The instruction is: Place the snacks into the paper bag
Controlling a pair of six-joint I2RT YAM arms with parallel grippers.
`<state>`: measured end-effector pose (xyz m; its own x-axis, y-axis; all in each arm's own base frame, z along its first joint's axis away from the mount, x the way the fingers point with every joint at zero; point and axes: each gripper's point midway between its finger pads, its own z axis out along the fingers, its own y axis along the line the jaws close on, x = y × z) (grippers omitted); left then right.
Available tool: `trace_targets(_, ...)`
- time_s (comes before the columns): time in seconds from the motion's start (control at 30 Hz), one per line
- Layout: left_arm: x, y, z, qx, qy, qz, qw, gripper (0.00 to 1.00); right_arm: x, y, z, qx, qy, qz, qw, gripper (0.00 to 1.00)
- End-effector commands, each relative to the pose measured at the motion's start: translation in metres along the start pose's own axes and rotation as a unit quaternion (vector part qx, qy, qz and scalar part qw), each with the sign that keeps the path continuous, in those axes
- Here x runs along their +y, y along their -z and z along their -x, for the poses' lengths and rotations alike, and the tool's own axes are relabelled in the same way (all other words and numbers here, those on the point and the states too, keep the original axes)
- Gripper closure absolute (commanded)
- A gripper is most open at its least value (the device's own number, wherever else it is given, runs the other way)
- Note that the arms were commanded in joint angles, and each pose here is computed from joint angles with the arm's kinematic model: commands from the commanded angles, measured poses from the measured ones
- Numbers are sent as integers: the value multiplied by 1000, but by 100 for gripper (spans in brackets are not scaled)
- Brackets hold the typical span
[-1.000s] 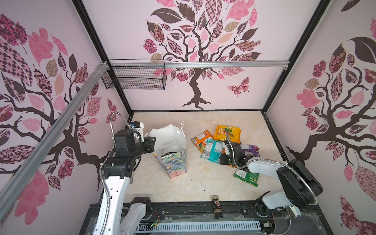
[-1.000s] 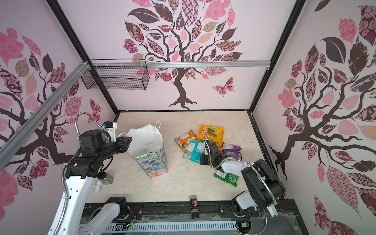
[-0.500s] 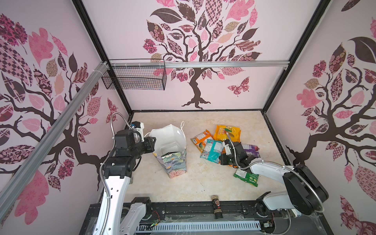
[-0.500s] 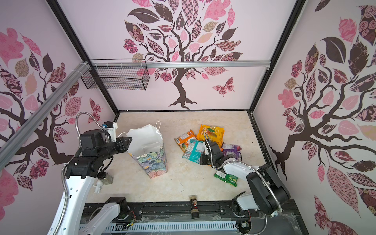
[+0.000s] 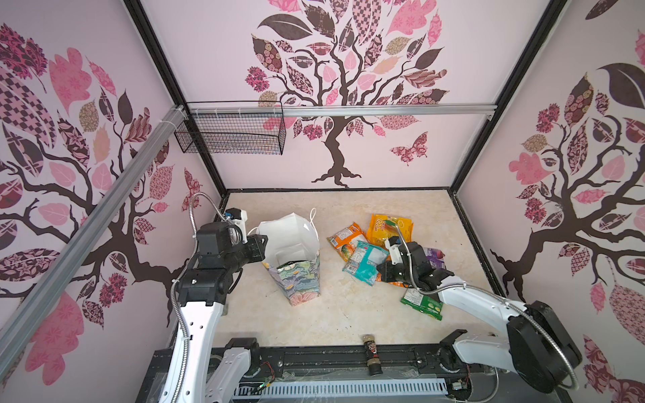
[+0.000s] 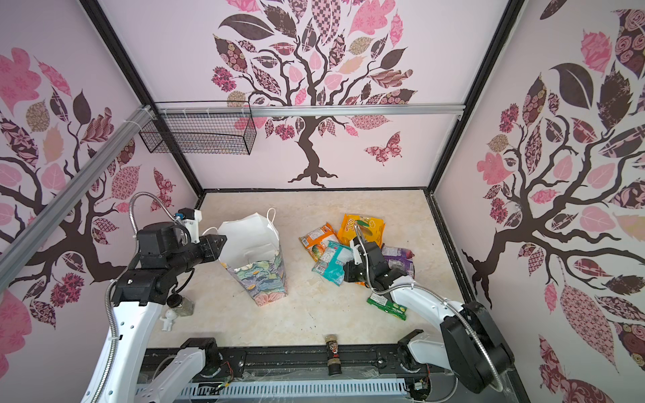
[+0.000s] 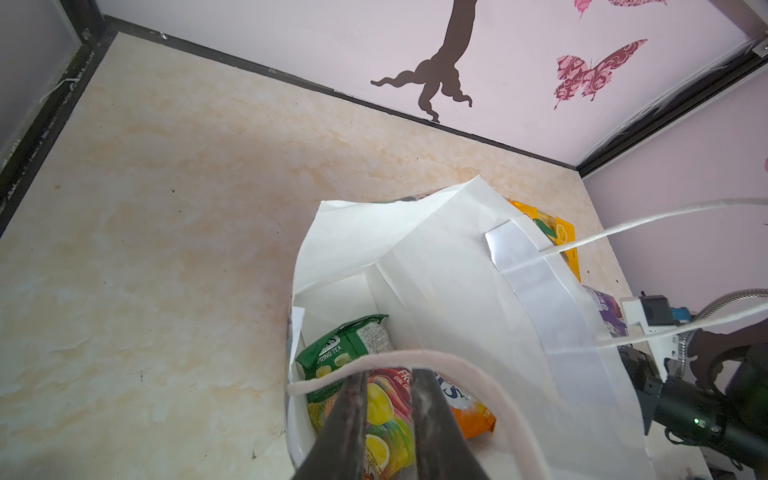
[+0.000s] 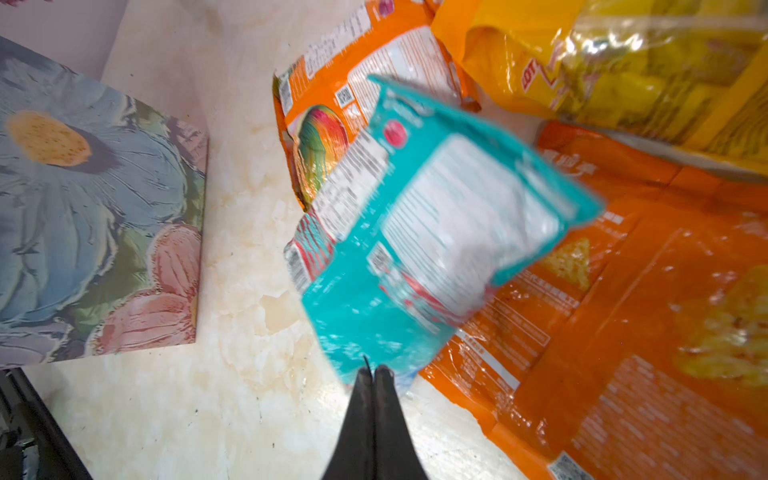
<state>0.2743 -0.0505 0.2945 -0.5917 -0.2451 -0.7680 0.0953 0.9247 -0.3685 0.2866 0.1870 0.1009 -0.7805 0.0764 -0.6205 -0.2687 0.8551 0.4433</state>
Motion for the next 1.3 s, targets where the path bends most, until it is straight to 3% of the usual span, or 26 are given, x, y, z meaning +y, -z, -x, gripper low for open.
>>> trace_targets(0.0, -2, -1, -1, -4, -5, -5, 1000, 77, 10, 14, 12, -22, -2, 17, 1000, 100)
trace_targets(0.17, -2, 0, 0, -7, -5, -7, 1000, 77, 19, 25, 24, -37, 2, 28, 999, 100)
trace_targets(0.3, -2, 0, -1, -4, -6, -6, 1000, 77, 9, 21, 22, -29, -11, -1, 1000, 100)
trace_targets(0.43, -2, 0, -1, -6, -6, -5, 1000, 77, 2, 6, -10, 12, -46, 14, 999, 71)
trace_targets(0.53, -1, 0, -1, -6, -6, -5, 1000, 77, -3, -1, -33, 31, -72, 28, 997, 62)
trace_targets(1.27, -1, -1, -1, -4, -7, -3, 1000, 77, -3, -32, -61, 59, -123, 71, 988, 49)
